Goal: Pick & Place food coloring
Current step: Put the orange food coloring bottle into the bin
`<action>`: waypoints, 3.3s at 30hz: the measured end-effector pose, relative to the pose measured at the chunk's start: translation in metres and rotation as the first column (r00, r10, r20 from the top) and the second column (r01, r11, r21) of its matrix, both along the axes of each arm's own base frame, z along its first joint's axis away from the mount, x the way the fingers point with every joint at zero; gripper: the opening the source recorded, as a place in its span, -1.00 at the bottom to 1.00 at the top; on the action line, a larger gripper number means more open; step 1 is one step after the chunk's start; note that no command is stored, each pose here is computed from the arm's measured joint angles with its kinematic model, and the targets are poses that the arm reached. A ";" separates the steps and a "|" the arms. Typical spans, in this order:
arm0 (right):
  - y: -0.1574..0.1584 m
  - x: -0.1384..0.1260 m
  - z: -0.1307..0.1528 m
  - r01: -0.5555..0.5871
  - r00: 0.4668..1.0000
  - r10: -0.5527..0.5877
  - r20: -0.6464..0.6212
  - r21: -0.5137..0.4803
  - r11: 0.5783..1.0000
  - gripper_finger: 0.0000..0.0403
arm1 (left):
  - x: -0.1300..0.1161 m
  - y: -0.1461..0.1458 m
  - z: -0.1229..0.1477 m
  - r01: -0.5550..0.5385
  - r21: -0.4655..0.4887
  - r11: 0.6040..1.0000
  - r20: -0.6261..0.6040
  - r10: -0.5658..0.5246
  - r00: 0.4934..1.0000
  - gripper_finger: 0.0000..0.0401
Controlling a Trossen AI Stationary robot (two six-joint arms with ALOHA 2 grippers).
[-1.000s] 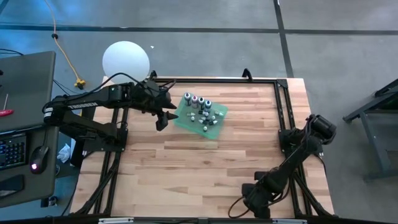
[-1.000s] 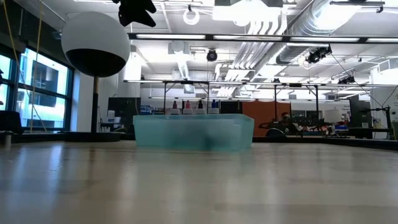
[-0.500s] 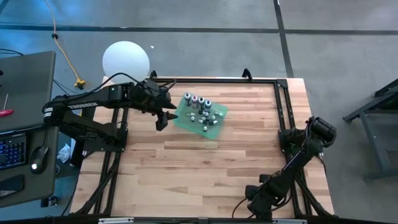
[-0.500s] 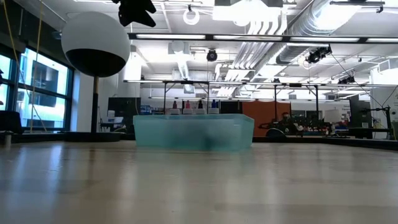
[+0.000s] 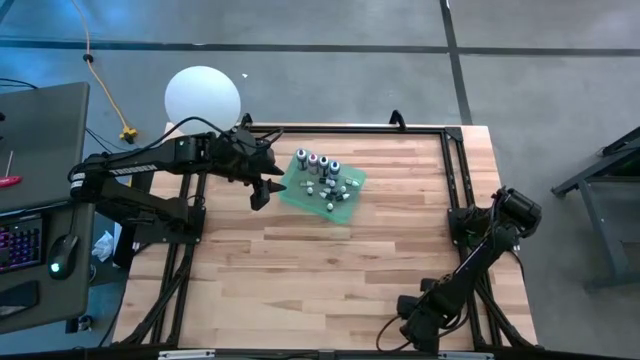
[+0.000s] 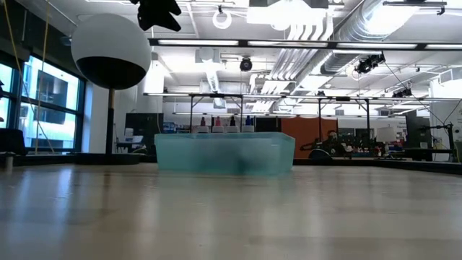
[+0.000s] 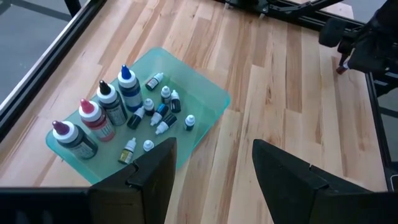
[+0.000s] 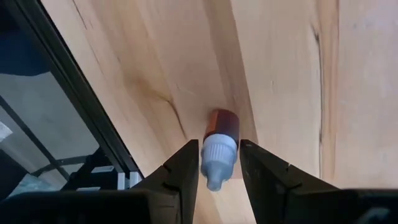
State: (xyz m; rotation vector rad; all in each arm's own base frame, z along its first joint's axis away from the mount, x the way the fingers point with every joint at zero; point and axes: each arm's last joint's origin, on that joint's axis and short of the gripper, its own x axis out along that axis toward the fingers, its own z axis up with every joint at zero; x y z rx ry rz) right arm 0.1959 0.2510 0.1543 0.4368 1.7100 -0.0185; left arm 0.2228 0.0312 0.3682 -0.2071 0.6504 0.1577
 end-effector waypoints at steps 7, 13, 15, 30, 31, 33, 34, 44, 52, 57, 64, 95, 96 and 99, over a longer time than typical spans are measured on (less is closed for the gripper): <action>0.001 0.003 0.000 0.009 0.998 -0.008 0.060 -0.015 1.000 -0.47 | 0.000 0.000 0.000 0.000 0.000 1.000 0.000 0.000 1.000 0.04; 0.003 0.004 0.000 0.008 0.998 -0.009 0.066 0.005 1.000 -0.73 | 0.000 0.000 0.000 0.000 0.000 1.000 0.000 0.000 1.000 0.04; 0.002 0.004 0.000 0.009 0.998 -0.009 0.066 0.006 1.000 -0.86 | 0.000 0.000 0.000 0.000 0.000 1.000 0.000 0.000 1.000 0.04; -0.096 0.101 0.005 0.160 0.916 -0.106 0.387 -0.111 0.981 -0.99 | 0.000 0.000 0.000 0.000 0.000 1.000 0.002 0.000 1.000 0.04; -0.109 0.110 0.007 0.156 0.904 -0.090 0.418 -0.127 0.980 -0.99 | 0.000 0.000 0.000 0.001 0.000 1.000 0.002 -0.001 1.000 0.04; -0.136 0.127 0.015 0.180 0.885 -0.079 0.459 -0.179 0.967 -0.99 | 0.000 0.000 0.000 0.002 -0.001 1.000 -0.001 -0.002 1.000 0.04; -0.150 0.135 0.022 0.188 0.876 -0.073 0.476 -0.199 0.962 -0.99 | -0.001 0.000 -0.001 0.002 -0.002 1.000 -0.008 -0.002 1.000 0.04; -0.199 0.159 0.089 0.116 0.905 -0.003 0.425 -0.240 0.964 -0.96 | -0.007 -0.001 -0.008 0.028 0.032 0.999 -0.118 -0.024 0.993 0.04; -0.131 0.128 0.076 0.117 0.958 -0.065 0.280 -0.170 0.978 -0.63 | -0.007 0.002 -0.008 -0.012 0.120 0.993 -0.121 0.026 0.992 0.04; -0.091 0.096 0.058 0.200 0.977 -0.192 0.090 -0.091 0.976 -0.29 | -0.007 0.002 -0.008 -0.015 0.106 0.994 -0.119 0.027 0.993 0.04; -0.054 0.046 0.027 0.255 0.955 -0.273 -0.117 -0.144 0.956 0.04 | -0.007 0.002 -0.008 -0.023 0.097 0.995 -0.117 0.034 0.993 0.04; 0.001 0.000 0.008 0.354 0.928 -0.362 -0.091 -0.092 0.931 0.01 | -0.006 0.002 -0.007 -0.059 0.062 0.996 -0.104 0.065 0.992 0.04; 0.001 0.000 0.008 0.354 0.927 -0.362 -0.100 -0.089 0.931 -0.01 | -0.006 0.002 -0.007 -0.059 0.062 0.996 -0.104 0.065 0.992 0.04; 0.001 0.000 0.009 0.351 0.926 -0.359 -0.118 -0.083 0.933 -0.09 | -0.006 0.002 -0.007 -0.059 0.062 0.996 -0.104 0.065 0.992 0.04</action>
